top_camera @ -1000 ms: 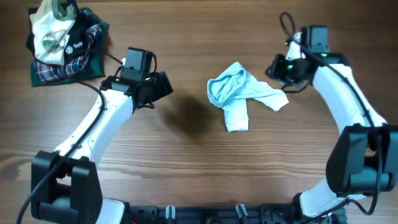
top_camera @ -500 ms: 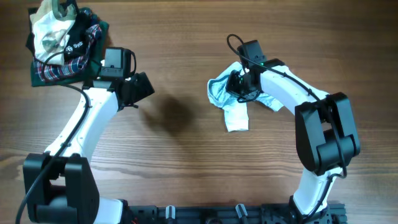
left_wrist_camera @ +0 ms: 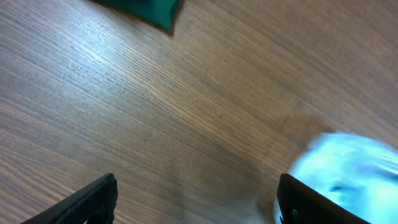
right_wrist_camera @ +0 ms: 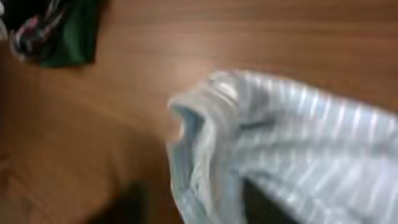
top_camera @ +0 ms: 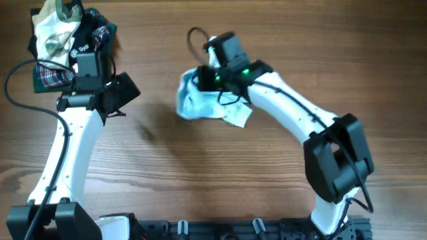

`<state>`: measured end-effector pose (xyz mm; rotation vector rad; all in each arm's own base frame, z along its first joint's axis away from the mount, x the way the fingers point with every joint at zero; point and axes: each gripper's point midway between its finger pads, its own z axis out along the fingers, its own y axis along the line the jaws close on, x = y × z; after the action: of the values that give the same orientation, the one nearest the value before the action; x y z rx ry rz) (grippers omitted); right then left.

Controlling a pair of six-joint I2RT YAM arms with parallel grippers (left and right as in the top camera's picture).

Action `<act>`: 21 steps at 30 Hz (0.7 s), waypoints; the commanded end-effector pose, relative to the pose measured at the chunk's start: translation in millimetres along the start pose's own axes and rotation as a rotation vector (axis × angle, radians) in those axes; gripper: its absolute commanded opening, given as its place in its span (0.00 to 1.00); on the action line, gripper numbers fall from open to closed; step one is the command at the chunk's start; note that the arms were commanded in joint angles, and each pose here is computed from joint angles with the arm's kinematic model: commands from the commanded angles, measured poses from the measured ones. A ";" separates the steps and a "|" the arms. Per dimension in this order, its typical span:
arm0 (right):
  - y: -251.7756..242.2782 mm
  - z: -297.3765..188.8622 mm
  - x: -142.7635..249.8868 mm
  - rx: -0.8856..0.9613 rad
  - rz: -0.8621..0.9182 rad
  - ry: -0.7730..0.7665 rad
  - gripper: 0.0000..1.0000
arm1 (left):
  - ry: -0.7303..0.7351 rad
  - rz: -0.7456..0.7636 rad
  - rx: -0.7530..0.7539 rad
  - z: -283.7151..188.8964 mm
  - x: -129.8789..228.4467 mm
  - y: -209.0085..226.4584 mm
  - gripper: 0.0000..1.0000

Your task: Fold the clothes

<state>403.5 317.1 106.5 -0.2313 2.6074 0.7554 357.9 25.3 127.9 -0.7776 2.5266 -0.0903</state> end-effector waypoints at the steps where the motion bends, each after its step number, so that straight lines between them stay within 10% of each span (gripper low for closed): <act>1: -17.1 -0.6 -1.0 0.066 -0.001 0.003 0.99 | -0.007 0.009 -0.003 -4.4 -2.6 2.2 0.82; 6: -88.7 -26.5 47.6 0.260 0.203 0.222 0.92 | 0.060 0.021 0.052 -5.0 11.5 -6.8 0.77; 8: -100.5 -26.3 71.8 0.294 0.208 0.292 0.43 | 0.109 0.050 0.096 -6.6 26.0 -20.9 0.43; 10: -112.0 -19.0 95.4 0.311 0.222 0.332 0.15 | 0.140 0.114 0.134 -9.5 43.5 -42.4 0.19; 13: -123.7 -7.6 118.1 0.311 0.254 0.344 0.04 | 0.147 0.199 0.182 -14.3 61.5 -70.4 0.04; 21: -141.8 11.7 134.2 0.303 0.269 0.281 0.04 | 0.110 0.250 0.323 -28.6 85.8 -133.2 0.04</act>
<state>338.3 209.9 -3.4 0.0698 2.9675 0.4899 350.7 -122.5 135.4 -0.2982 2.6192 -0.4037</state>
